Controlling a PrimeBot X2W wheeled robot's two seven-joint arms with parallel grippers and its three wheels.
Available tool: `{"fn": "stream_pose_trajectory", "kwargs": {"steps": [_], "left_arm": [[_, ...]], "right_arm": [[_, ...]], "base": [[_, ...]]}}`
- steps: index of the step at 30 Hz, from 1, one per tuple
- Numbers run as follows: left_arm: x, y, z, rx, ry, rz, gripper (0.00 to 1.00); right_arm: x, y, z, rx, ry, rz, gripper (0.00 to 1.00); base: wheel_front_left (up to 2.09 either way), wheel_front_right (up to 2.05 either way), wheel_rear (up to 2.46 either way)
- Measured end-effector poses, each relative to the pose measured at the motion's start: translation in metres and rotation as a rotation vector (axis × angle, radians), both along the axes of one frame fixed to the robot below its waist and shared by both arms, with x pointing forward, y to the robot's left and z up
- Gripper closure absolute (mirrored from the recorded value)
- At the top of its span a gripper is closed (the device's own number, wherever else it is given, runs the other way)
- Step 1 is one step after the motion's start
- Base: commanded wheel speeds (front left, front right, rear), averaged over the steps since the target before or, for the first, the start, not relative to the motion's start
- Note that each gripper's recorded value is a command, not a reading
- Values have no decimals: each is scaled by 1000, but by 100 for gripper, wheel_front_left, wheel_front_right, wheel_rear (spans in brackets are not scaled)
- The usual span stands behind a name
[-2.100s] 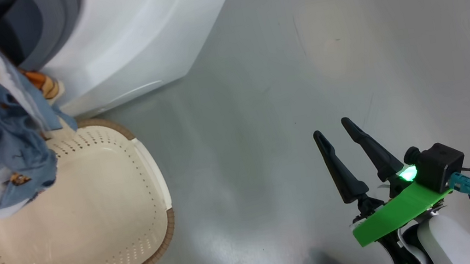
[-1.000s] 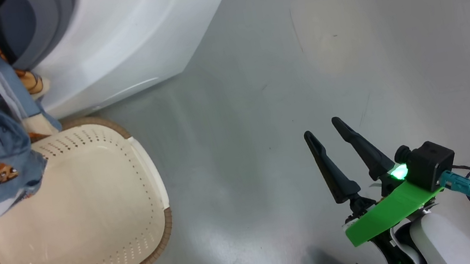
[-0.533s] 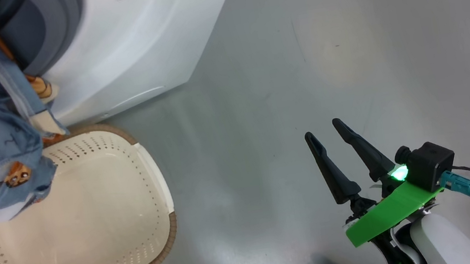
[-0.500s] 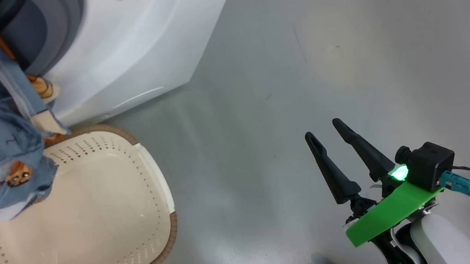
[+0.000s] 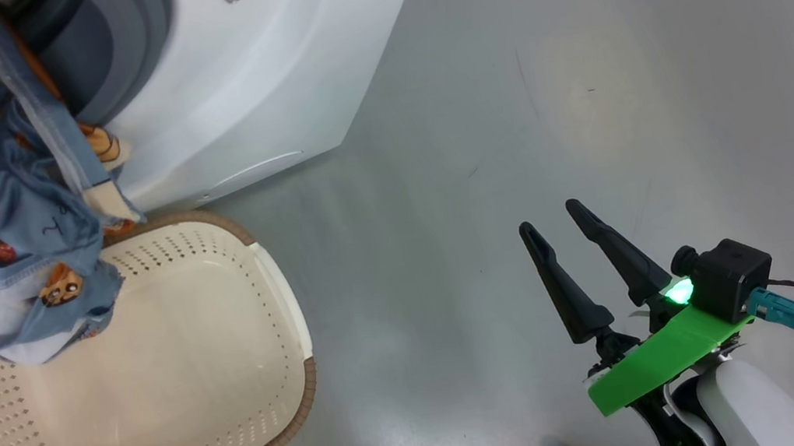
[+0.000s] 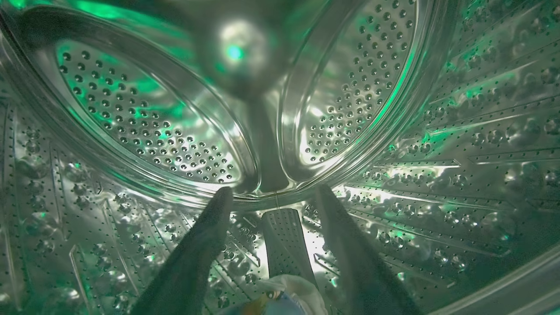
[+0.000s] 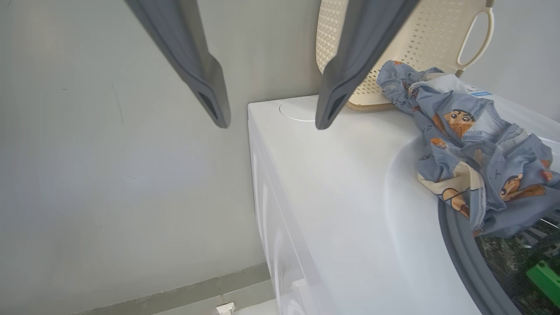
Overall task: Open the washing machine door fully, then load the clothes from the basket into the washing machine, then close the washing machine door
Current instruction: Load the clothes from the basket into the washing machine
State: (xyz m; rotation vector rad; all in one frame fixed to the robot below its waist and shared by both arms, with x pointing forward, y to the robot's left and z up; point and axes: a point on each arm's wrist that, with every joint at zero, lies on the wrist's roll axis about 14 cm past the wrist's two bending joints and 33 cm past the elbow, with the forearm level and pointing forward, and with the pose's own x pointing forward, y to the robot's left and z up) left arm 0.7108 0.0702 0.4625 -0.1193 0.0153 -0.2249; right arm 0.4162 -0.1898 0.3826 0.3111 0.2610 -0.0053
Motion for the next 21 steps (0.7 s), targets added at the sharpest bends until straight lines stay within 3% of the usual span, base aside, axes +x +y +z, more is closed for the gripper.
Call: {"fn": "stream_pose_trajectory", "kwargs": {"steps": [21], "left_arm": [[-34,-3,-12,-52,42,10,0]], "right_arm": [[4,4,11,5,-36,18,0]], "base": [[0,0,0]]}}
